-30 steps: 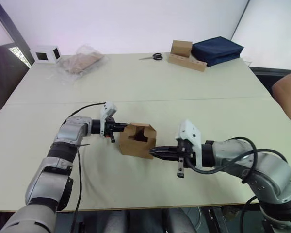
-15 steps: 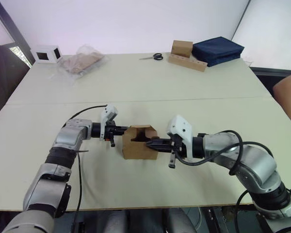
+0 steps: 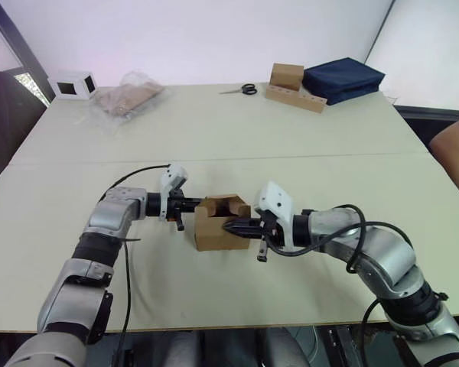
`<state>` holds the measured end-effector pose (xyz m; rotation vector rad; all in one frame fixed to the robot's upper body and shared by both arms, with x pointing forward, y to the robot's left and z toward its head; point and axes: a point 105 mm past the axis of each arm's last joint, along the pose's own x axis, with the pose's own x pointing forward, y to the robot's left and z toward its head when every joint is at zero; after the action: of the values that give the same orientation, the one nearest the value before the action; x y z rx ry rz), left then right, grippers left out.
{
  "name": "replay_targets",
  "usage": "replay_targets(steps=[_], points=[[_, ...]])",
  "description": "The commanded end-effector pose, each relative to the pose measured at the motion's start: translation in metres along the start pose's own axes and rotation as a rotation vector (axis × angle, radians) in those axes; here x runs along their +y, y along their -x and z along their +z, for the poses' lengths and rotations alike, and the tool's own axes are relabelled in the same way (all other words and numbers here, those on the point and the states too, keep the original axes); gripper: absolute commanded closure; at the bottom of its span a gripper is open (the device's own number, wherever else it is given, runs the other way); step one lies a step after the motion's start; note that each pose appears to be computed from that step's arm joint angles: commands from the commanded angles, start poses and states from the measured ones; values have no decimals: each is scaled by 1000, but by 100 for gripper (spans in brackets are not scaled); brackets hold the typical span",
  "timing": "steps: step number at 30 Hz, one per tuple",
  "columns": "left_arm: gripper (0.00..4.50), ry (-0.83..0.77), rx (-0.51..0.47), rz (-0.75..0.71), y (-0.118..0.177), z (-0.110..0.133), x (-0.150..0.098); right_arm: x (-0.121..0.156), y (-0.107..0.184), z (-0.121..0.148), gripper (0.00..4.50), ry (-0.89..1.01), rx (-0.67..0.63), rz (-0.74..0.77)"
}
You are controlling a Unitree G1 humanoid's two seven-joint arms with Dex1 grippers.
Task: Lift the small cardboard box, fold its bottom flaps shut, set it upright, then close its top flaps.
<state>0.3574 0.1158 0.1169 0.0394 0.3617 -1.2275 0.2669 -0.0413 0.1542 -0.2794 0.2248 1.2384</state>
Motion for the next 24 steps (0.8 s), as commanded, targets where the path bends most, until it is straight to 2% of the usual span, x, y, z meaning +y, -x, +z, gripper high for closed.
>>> replay_targets(steps=[1,15,20,24], points=[[450,-27,-45,2,4,10,-2,1,-2,5,449,28,-20,8],[450,-27,-47,14,6,6,-5,-6,-7,-4,449,0,-15,-2],[450,-38,-56,86,9,5,6,-6,-8,-3,449,-1,-27,6],[450,-31,-124,197,34,19,22,-7,-8,1,449,-5,-45,4]])
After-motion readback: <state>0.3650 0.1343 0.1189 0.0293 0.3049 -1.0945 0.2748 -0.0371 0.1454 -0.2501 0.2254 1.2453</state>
